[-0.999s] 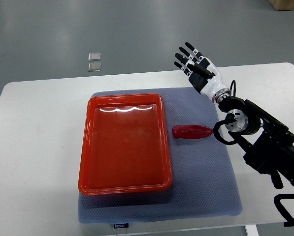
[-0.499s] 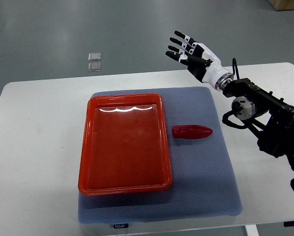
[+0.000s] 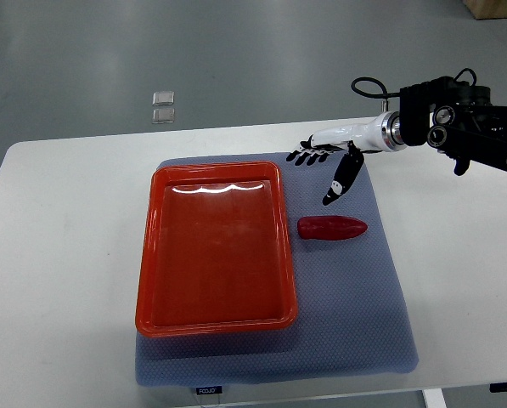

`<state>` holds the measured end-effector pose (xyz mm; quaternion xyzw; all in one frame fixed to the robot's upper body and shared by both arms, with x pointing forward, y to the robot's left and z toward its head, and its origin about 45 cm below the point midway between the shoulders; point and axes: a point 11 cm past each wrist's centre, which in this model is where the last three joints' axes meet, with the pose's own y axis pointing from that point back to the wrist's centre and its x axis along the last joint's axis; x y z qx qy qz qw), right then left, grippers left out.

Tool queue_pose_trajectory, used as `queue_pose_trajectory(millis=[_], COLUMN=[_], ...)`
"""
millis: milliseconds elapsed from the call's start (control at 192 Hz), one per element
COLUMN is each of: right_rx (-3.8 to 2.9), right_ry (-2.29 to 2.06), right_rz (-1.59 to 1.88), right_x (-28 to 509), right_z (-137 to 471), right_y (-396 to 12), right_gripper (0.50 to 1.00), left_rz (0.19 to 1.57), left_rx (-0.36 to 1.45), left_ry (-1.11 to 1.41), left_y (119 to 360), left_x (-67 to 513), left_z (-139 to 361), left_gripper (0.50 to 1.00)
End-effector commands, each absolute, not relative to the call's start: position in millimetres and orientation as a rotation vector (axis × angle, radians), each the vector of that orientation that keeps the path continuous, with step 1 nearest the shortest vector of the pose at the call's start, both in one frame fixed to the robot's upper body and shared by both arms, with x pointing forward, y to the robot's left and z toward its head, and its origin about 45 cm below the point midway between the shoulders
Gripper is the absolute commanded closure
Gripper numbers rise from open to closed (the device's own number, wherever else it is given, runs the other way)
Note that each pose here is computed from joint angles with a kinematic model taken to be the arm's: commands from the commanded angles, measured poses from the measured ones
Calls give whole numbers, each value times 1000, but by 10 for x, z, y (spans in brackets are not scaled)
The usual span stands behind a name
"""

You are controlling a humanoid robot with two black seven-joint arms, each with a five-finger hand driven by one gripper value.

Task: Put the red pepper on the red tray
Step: 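Move the right hand down over the red pepper beside the tray, then close the right hand's fingers around the red pepper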

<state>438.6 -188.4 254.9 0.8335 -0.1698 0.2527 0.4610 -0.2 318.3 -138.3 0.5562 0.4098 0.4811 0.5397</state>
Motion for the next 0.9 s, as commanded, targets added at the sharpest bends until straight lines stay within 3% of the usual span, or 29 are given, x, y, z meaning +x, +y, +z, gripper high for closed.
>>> queue_pose_trajectory(millis=[0,895], right_rx=[2046,2002], right_ry=[-389,-457], right_rz=[631,541], right_x=[4325,4042], right_z=[2528,1870], right_y=[-1800,-1958], right_gripper=[587,605], left_rz=[1144,1149], left_rx=[1323,1328], left_ry=[974,974], left_y=[3186,3208], left_x=[-5,-5], left_z=[-1383,-1382], left_gripper=[500,500])
